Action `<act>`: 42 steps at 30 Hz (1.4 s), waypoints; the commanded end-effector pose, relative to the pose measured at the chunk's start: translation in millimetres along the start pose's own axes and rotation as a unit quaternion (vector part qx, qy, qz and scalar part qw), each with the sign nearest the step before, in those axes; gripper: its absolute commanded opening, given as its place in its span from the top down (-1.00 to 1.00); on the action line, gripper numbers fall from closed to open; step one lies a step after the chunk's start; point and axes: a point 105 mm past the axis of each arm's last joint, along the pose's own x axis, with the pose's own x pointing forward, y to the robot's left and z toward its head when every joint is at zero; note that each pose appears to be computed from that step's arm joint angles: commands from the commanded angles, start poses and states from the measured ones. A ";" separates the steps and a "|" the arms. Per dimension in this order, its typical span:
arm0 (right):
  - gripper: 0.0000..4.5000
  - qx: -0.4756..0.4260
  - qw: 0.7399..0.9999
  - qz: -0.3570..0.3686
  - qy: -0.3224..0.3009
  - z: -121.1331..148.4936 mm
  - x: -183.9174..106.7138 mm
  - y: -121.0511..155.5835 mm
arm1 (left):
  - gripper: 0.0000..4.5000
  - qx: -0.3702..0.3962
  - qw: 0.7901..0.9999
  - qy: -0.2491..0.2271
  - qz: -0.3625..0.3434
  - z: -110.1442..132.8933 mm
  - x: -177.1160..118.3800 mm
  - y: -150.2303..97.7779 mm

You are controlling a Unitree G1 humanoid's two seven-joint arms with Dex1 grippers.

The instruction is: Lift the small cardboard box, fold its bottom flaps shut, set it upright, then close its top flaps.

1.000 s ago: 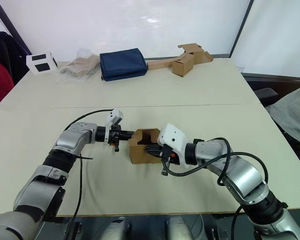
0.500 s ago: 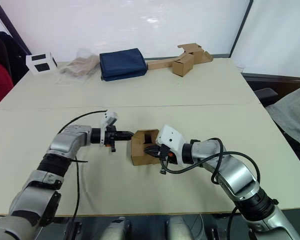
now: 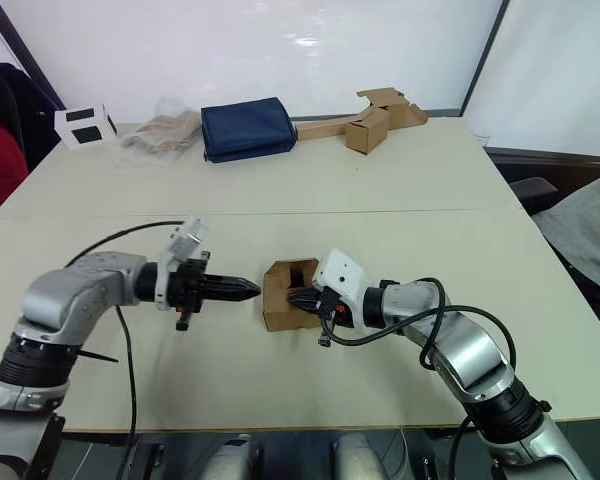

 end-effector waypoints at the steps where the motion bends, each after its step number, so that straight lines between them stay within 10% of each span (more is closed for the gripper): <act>1: 1.00 -0.018 0.999 -0.002 -0.026 12.8 -1.1 -1.6 | 0.98 0.024 1.000 0.010 0.012 -5.5 10.3 3.2; 16: 1.00 0.035 0.983 -0.071 -0.164 77.3 -30.4 -46.4 | 0.98 0.026 0.999 0.020 0.019 -17.8 15.7 10.3; 23: 1.00 -0.037 0.993 -0.104 -0.049 39.1 -11.1 -70.4 | 0.98 0.027 0.999 0.019 0.018 -16.9 16.4 10.2; 42: 1.00 -0.013 0.999 -0.024 -0.031 24.3 -4.7 -36.3 | 0.98 0.035 0.995 -0.065 0.073 21.0 -0.3 25.3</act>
